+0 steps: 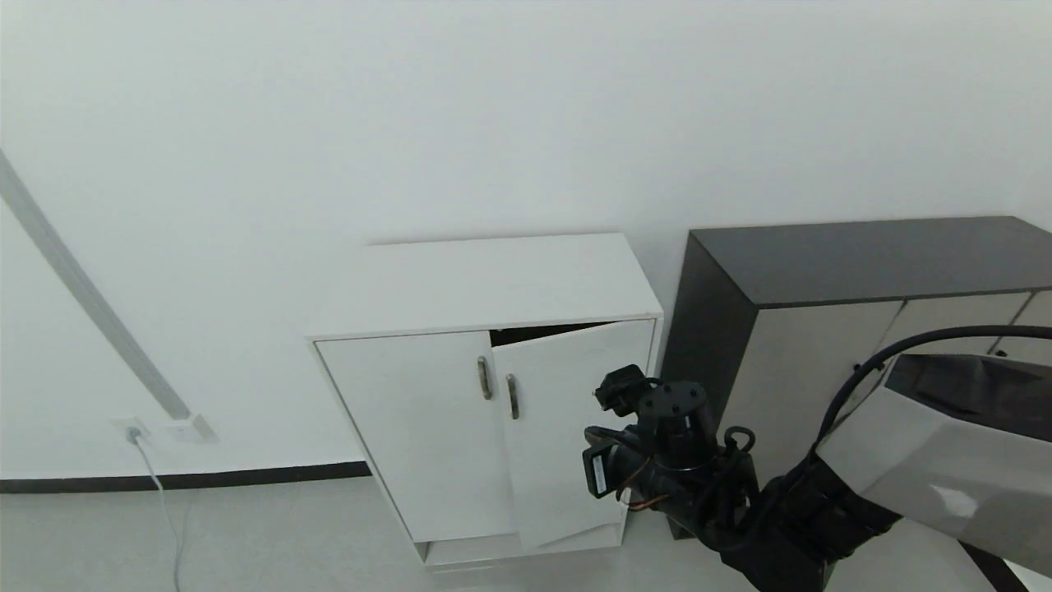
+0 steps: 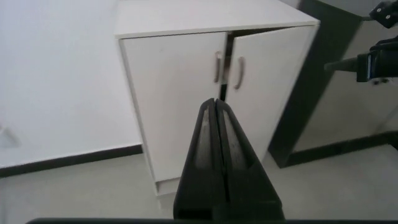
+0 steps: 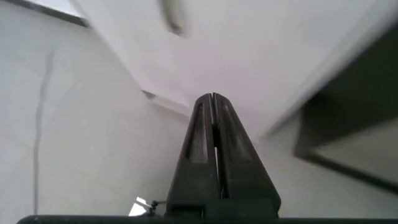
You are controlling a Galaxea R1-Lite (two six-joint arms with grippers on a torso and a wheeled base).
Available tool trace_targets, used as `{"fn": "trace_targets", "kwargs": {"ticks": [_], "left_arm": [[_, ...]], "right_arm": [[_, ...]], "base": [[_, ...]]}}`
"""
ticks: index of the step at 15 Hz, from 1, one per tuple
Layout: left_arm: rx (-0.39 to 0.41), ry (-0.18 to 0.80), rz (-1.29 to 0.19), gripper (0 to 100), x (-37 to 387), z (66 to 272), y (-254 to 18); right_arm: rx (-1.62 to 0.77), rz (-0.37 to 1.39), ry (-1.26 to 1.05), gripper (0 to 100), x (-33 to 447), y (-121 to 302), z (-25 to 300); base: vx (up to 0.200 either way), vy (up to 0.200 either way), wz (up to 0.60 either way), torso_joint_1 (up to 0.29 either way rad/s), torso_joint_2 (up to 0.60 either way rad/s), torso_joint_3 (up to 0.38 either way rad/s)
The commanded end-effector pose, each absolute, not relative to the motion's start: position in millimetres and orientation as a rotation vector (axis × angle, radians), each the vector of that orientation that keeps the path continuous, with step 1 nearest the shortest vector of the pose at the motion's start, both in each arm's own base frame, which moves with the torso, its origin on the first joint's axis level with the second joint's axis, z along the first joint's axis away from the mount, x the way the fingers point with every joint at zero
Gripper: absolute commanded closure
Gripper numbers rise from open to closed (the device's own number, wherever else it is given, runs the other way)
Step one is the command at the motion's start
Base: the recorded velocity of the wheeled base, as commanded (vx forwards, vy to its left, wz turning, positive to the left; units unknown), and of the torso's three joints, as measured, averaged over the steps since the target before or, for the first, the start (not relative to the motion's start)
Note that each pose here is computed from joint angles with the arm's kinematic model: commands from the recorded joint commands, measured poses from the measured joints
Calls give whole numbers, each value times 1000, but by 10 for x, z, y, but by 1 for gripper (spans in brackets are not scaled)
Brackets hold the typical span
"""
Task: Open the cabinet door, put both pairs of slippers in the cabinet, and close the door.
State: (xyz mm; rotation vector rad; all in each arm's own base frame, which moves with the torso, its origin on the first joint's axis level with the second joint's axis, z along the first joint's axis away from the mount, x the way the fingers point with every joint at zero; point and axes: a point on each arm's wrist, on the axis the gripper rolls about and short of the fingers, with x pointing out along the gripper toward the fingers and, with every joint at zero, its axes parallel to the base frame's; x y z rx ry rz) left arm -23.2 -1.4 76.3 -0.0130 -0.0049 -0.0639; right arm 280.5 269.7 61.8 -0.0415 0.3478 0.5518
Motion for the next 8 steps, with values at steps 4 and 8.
{"fn": "trace_targets", "kwargs": {"ticks": [4,8], "left_arm": [[-14,-3,-64,100,-231,763,-14],[-14,-3,-64,100,-230,761,-14]], "right_arm": [[-33,653,331,100,2717,2628,462],[-24,725,337,100,2623,2522,398]], "base": [[0,0,0,0,0,0],[0,0,0,0,0,0]]}}
